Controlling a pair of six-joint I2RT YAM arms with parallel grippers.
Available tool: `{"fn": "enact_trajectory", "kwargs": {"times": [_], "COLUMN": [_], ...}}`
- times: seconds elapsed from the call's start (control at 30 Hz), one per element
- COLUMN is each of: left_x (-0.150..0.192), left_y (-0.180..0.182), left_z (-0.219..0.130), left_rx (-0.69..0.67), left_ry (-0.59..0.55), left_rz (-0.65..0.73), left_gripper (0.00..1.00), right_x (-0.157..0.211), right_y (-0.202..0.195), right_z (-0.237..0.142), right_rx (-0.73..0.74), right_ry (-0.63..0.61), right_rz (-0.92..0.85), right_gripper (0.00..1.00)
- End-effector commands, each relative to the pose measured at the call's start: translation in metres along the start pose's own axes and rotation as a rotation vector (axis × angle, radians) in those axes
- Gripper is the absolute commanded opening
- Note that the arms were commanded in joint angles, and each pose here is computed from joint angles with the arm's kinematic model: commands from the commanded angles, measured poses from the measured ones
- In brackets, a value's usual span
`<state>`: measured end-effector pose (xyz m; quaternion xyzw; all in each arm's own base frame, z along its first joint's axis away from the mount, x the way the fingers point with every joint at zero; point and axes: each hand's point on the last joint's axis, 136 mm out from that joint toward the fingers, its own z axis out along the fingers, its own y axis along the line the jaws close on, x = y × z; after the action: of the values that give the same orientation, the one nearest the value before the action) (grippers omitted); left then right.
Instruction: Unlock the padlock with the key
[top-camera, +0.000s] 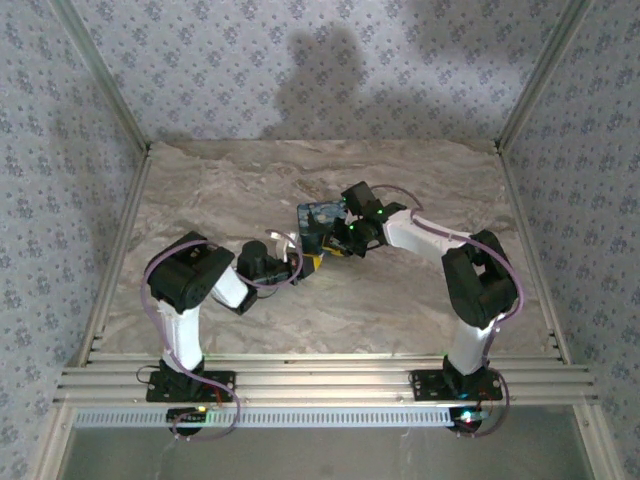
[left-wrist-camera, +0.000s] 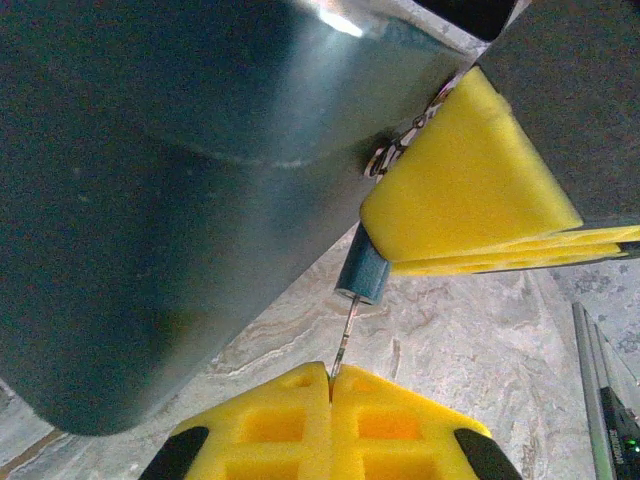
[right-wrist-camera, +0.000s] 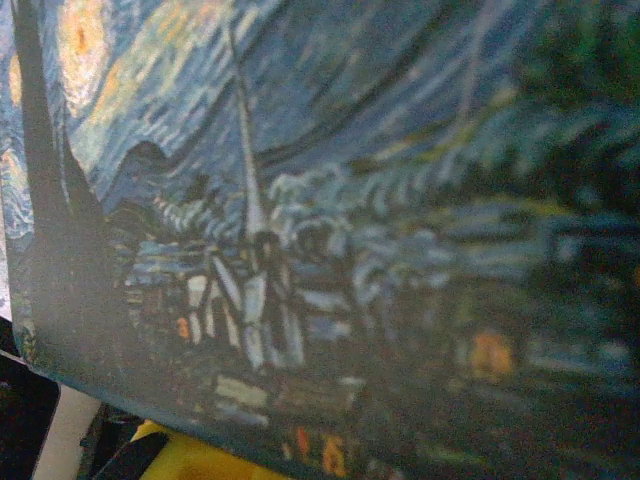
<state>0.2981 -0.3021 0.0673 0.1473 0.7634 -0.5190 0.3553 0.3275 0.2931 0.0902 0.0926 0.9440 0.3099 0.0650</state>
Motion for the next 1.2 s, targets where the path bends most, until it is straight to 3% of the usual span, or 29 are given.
{"fn": "enact_trajectory", "kwargs": {"times": [0.0,0.13,0.37,0.57,0.8,1.07,1.17], "left_x": [-0.046,-0.051,-0.062,-0.051,-0.069,-0.064,-0.048], "left_y": [-0.038,-0.049,-0.047,-0.063,-0.06,-0.066,-0.059], "left_z": [-0.003,0.001,-0.006,-0.001,-0.009,-0.008,-0.006], "left_rx": [0.113,0.149,0.074,-0.032,0.102,0.134,0.064], "left_ry": [-0.128,-0.128,-0.196,-0.187,-0.224,-0.18,-0.143], "left_rz": [0.116,0.117,0.136,0.281,0.129,0.157,0.186], "left_gripper": [0.0,0.0,0.0,0.0,0.0,0.0,0.0], "right_x": [0.03,0.034,0.043,0.05,0.056,0.058,0.054], "right_y": [0.015,0.026,0.022,0.027,0.029,0.025,0.023], "right_z": [-0.011,-0.009,-0.008,-0.004,-0.007,-0.007,-0.006], "right_rx": [-0.03,-0.088,-0.068,-0.066,-0.071,-0.045,-0.016], "right_ry": [0.115,0.136,0.153,0.171,0.192,0.196,0.146], "right_rz": [-0.061,-0.049,-0.019,-0.001,-0.026,-0.054,-0.061], "right_gripper": [0.0,0.0,0.0,0.0,0.0,0.0,0.19]}}
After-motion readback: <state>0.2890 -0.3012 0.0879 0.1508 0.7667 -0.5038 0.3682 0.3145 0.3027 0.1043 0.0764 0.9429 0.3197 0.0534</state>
